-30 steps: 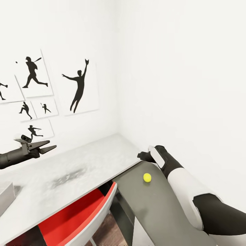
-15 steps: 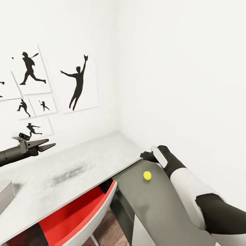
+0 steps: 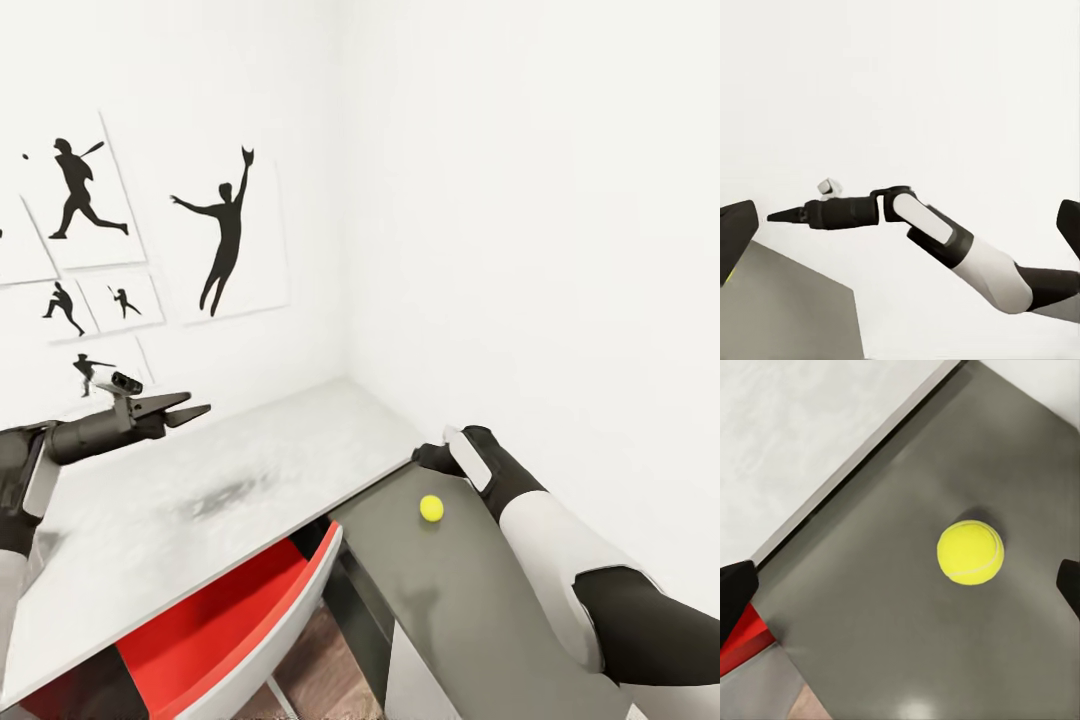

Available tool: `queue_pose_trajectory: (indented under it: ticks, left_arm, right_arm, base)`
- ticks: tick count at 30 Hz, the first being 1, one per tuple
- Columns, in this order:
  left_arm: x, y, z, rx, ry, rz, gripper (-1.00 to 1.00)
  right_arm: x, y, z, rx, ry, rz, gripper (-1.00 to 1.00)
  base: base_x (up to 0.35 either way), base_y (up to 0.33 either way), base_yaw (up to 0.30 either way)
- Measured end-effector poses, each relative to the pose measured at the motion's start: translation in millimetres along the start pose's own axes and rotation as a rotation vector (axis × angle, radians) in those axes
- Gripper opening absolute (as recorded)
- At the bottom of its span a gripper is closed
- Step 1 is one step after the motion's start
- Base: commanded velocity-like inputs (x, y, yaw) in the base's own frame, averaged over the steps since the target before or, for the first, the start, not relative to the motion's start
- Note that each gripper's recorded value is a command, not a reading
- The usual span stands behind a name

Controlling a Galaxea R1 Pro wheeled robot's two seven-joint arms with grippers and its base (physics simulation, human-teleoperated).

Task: Put all the toys in the child's room - the three board games (two on the bed and one on the table), the two jigsaw puzzles on the table, and the tennis ball on the table - inside the toy box on the table in the child's room.

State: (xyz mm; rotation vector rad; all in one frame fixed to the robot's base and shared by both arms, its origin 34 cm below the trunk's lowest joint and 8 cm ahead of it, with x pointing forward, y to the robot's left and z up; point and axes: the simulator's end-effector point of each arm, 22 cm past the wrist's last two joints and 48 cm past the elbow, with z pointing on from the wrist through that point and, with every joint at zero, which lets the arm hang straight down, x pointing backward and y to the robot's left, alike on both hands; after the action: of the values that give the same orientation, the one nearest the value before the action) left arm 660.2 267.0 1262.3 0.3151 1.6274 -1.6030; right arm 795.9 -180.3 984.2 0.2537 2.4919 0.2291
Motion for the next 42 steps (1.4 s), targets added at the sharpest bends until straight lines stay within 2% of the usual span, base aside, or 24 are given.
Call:
queue_pose_trajectory:
  ticks: [2, 4, 10, 27, 42]
  left_arm:
    - [-5.1, 3.9, 18.8, -0.005, 0.016, 0.002, 1.00]
    - [-11.1, 13.7, 27.6, -0.034, 0.020, -0.005, 1.00]
    - [-22.8, 43.7, 43.5, -0.108, 0.014, -0.049, 1.00]
    - [-18.9, 65.9, 47.3, -0.132, 0.015, -0.082, 1.00]
    - [-12.1, 81.4, 45.8, -0.145, 0.020, -0.105, 1.00]
  right_arm:
    - [1.3, -0.5, 1.7, 0.002, 0.003, -0.001, 1.00]
    - [2.7, -1.0, 3.5, 0.003, 0.006, -0.002, 1.00]
    - [6.8, -1.7, 8.6, 0.005, 0.015, -0.001, 1.00]
    - [16.1, -9.2, 23.0, 0.014, 0.035, 0.014, 1.00]
    - [29.8, -21.3, 36.3, 0.050, 0.068, 0.018, 1.00]
  base:
    - [0.000, 0.000, 0.000]
    - [0.000, 0.000, 0.000]
    - [0.000, 0.000, 0.000]
    - [0.000, 0.000, 0.000]
    - [0.000, 0.000, 0.000]
